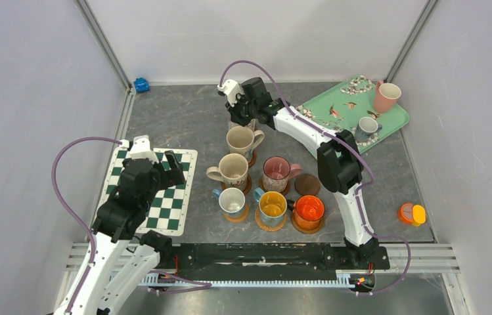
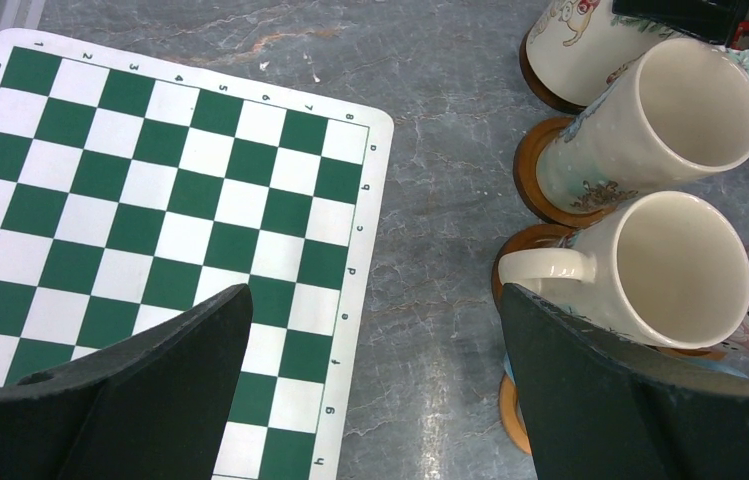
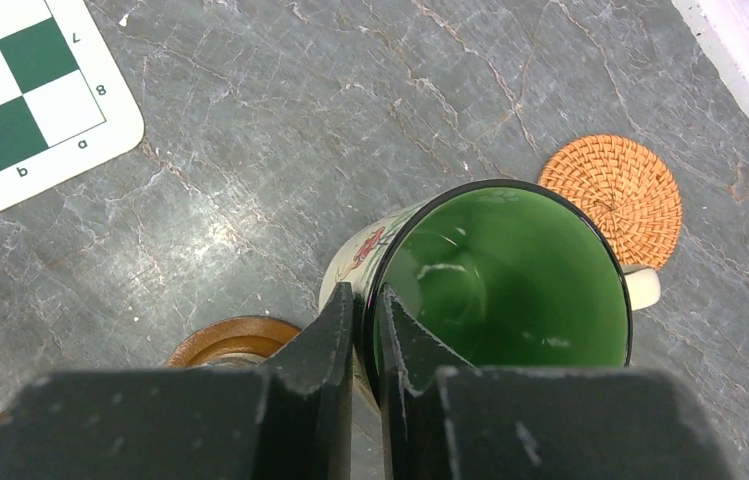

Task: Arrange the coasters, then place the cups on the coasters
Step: Place the cup on the coaster.

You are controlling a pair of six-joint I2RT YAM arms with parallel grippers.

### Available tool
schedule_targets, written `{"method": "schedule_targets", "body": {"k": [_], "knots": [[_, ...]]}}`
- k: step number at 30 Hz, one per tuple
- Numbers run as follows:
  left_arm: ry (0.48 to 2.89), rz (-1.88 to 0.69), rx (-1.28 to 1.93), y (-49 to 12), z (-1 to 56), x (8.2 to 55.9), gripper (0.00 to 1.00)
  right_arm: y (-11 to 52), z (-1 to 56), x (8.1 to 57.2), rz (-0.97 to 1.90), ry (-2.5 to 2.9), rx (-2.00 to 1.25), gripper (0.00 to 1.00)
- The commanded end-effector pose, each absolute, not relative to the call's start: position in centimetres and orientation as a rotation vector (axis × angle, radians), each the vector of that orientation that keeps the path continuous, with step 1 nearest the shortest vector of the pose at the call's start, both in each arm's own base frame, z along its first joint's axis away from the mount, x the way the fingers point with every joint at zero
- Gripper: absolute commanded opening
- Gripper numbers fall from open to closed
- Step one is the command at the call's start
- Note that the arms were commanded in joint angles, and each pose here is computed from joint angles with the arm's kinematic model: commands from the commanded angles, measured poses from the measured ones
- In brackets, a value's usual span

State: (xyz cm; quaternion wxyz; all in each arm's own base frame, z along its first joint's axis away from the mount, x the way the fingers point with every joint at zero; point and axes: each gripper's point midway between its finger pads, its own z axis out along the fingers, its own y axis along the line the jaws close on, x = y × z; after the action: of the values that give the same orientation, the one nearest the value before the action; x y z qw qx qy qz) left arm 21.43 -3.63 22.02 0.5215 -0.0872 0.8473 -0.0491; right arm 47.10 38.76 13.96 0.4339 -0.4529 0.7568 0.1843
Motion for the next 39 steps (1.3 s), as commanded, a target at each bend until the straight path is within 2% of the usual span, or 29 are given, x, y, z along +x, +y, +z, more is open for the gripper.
{"method": "schedule_targets", "body": {"k": [1, 7, 10, 28, 36, 39], "knots": [[1.991, -0.107, -0.202, -3.5, 22.8, 21.8, 1.00, 39.9, 17.3, 47.7, 0.455, 1.775, -1.126, 0.11], [1.991, -0.107, -0.204, -3.4, 22.8, 21.8, 1.00, 39.3, 17.6, 48.0, 0.409, 1.766, -1.134, 0.01], [1.990, -0.108, -0.202, -3.5, 22.8, 21.8, 1.00, 39.1, 17.8, 47.9, 0.394, 1.762, -1.143, 0.00], [1.987, -0.111, -0.205, -3.5, 22.9, 21.8, 1.00, 39.1, 19.6, 48.0, 0.378, 1.697, -1.152, 0.00], [1.989, -0.110, -0.204, -3.5, 22.8, 21.8, 1.00, 38.7, 18.5, 48.2, 0.351, 1.714, -1.157, 0.00], [1.992, -0.108, -0.204, -3.4, 22.7, 21.8, 1.00, 38.3, 18.2, 48.4, 0.326, 1.726, -1.147, 0.07]]}}
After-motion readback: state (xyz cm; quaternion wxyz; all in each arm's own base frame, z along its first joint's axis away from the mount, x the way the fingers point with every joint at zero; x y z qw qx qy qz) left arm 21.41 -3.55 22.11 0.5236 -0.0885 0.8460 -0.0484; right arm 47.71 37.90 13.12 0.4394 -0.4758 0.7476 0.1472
